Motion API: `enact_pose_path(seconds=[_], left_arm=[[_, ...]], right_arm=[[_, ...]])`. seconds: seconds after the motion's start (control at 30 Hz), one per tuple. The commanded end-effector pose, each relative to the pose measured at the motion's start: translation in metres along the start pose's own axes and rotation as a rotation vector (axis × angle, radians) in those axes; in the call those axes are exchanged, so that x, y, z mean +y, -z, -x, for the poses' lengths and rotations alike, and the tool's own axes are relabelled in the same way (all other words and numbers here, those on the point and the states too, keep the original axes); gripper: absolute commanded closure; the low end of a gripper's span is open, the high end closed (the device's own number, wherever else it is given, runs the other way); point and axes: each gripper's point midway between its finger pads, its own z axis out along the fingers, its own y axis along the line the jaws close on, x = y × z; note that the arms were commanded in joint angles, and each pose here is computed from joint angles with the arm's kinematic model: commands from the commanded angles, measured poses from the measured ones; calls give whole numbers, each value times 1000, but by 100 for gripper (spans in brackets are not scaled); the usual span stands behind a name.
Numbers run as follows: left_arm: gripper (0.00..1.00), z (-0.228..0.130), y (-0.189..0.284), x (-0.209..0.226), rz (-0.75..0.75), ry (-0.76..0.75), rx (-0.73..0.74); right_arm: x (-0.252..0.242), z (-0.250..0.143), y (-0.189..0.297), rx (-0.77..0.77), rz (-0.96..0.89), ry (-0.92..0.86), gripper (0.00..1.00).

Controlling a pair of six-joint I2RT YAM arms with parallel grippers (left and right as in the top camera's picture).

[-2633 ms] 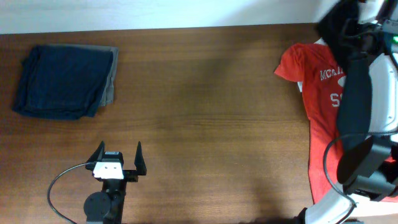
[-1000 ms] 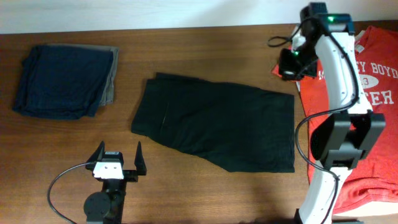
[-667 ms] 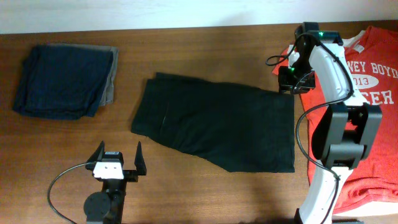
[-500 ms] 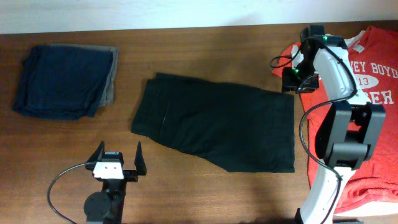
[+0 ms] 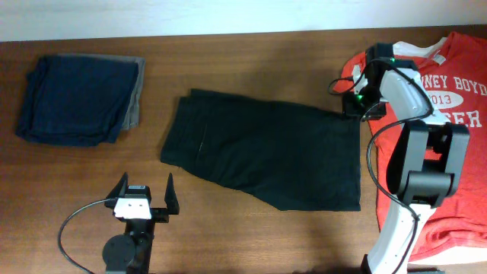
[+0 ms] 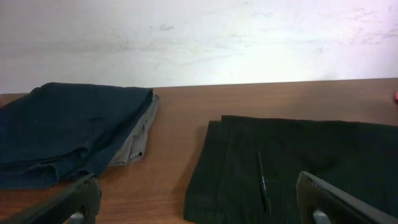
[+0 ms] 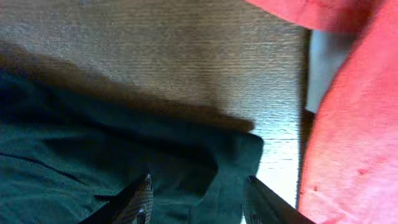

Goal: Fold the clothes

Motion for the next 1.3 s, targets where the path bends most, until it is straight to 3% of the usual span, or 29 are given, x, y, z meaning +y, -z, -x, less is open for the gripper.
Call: enact_pose_path(seconds=[0.0,0.33,0.47,0.87,0.97,1.27], left_arm=[[1,-2,0,2,12,-19,1],[1,-2,0,2,12,-19,1],[1,-2,0,2,12,-19,1],[1,-2,0,2,12,-19,1],[1,-2,0,2,12,-19,1],[1,-2,0,2,12,-19,1]], right_arm=[[12,2,-2,-11,70,11,50],[12,-2,5,-11,168,-16,44],[13,-3,4,-6,172,-15,55],[12,2,1,-22,167,-41,57],[12,1,1,-28,165,107,46],[13,-5,-8,-9,182,235,48]])
